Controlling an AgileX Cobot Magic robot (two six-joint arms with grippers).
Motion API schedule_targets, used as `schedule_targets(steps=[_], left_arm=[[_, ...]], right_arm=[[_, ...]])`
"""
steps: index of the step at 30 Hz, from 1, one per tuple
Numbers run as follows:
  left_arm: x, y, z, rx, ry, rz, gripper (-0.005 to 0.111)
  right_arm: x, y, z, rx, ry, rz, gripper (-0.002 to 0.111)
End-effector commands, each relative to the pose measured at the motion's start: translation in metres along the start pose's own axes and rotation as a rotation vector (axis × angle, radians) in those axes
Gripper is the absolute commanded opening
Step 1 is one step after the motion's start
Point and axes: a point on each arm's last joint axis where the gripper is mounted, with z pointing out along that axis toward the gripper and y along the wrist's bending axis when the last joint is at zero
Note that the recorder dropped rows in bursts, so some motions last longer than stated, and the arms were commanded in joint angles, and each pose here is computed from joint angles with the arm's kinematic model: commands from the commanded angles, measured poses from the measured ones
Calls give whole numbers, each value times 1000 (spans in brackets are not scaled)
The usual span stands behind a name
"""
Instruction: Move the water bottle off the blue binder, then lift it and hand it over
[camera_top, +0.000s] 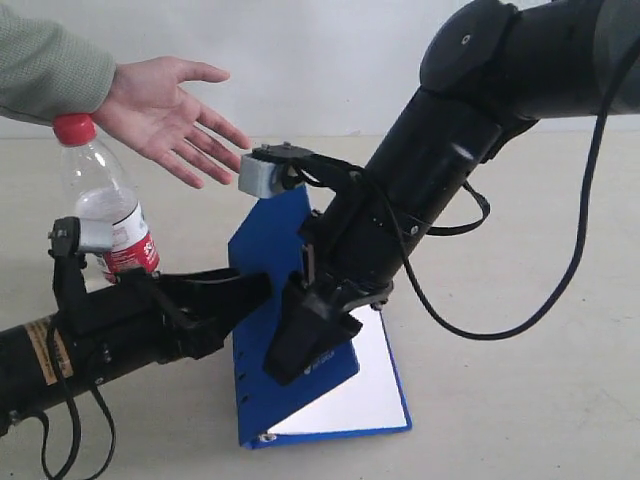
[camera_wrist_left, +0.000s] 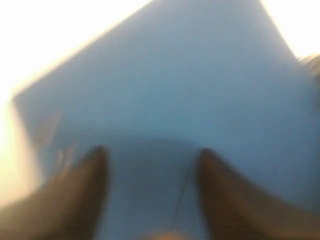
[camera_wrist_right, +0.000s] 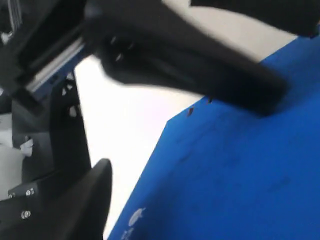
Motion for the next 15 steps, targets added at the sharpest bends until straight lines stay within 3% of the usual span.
schedule_targets(steps=[1,2,3,5,8,10,11,12,15], left_arm=[[-10,2,4,-37,-70,-97,5],[-7,7,4,-91,-40,-162,5],[-3,12,4,-144,0,-181,9],[6,17,2,-209,93,-159,22],[15,12,-3,-168,157,-156,52],[18,8,-7,-130,160,-166,77],[18,7,-7,-125,163,-180,85],[19,5,-8,-107,175,-196,90],[15,1,-1,-73,194,-291,89]], right_arm=[[-5,9,-2,-9,-20,-36,21],[-5,8,-3,19,-23,-47,2],[-5,6,-5,47,-23,-55,0],[-4,4,-8,109,-12,-62,0],[-5,-8,-16,245,-45,48,0],[-2,-16,-22,278,-57,98,0],[-1,-18,-24,278,-66,116,0],[-1,-19,-26,271,-84,138,0],[-3,-17,-30,206,-146,170,0]])
